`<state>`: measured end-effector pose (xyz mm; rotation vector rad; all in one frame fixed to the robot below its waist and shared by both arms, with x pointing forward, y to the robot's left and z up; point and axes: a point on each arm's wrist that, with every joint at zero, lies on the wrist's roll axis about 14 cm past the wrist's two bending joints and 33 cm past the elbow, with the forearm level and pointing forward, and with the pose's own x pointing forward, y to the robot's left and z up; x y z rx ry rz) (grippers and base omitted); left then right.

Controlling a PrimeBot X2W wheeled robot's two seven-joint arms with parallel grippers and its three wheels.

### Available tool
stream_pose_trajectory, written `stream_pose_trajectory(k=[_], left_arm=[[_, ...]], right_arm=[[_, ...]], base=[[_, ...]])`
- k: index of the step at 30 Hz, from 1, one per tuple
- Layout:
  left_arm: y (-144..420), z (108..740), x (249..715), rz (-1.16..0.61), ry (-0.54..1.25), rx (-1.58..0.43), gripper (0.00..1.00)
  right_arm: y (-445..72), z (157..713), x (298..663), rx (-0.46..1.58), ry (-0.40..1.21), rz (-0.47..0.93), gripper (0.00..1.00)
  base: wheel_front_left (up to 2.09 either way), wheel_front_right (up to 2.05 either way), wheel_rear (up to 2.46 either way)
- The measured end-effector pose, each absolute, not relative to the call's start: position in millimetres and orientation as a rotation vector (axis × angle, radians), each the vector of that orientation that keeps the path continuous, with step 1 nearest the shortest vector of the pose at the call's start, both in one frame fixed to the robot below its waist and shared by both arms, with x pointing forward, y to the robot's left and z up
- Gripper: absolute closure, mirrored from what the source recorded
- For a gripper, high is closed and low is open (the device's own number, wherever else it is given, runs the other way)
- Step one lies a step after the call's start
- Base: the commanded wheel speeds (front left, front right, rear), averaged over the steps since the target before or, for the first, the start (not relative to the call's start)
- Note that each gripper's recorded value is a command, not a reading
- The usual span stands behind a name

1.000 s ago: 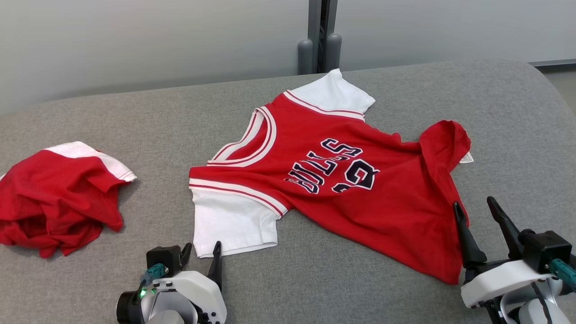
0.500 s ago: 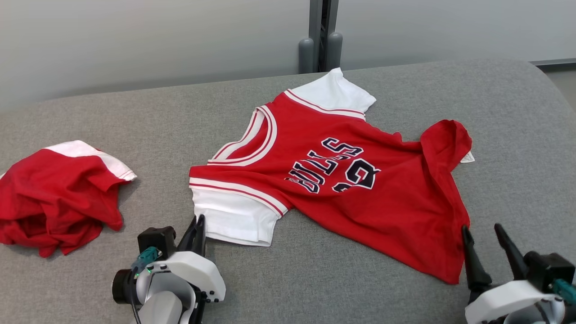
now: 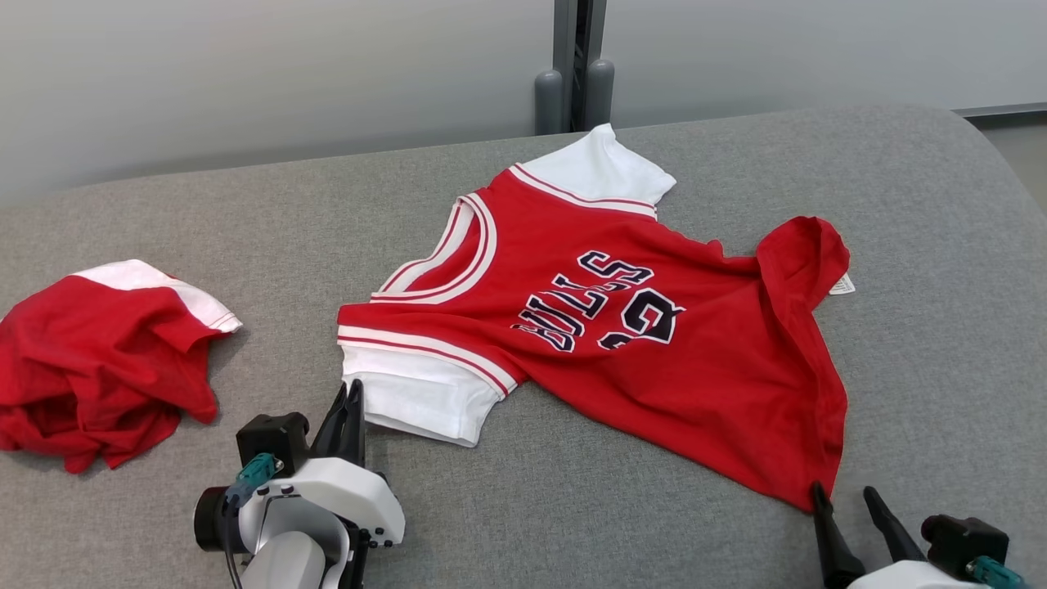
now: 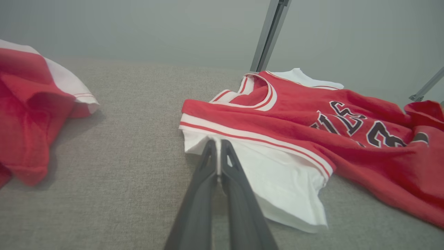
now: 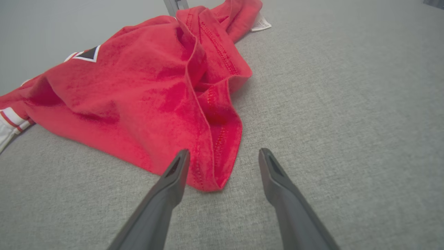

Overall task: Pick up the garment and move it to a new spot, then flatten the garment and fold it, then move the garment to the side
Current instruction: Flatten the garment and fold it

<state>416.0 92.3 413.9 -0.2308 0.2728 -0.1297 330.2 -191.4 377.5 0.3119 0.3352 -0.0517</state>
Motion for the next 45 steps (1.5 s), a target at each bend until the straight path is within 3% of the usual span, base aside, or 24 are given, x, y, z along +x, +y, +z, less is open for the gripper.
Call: stream_pose_trajectory(k=[17,18,20,29,33,40,45], left_arm=[[95.4,407.7,411.9,-0.129,0.290,-0.226,1.00],[95.8,407.6,411.8,-0.129,0.290,-0.225,1.00],[96.9,408.4,412.0,-0.127,0.287,-0.220,1.00],[96.5,419.4,407.9,-0.138,0.257,-0.224,1.00],[88.9,442.3,411.1,-0.174,0.196,-0.364,1.00],[74.9,513.9,426.6,-0.270,-0.004,-0.445,1.00],[64.8,571.8,445.0,-0.340,-0.151,-0.446,1.00]], right_arm=[[-175.3,361.4,332.9,0.393,0.398,-0.034,0.00],[-173.9,361.2,333.7,0.398,0.399,-0.031,0.20],[-170.6,361.3,335.1,0.399,0.402,-0.018,1.00],[-170.8,398.6,352.2,0.386,0.280,0.038,1.00],[-174.1,421.5,360.2,0.378,0.207,0.059,1.00],[-179.1,488.2,385.2,0.273,0.028,0.169,1.00],[-193.5,564.9,416.0,0.258,-0.149,0.196,1.00]], base=[[0.00,0.00,0.00],[0.00,0.00,0.00],[0.00,0.00,0.00],[0.00,0.00,0.00],[0.00,0.00,0.00],[0.00,0.00,0.00],[0.00,0.00,0.00]])
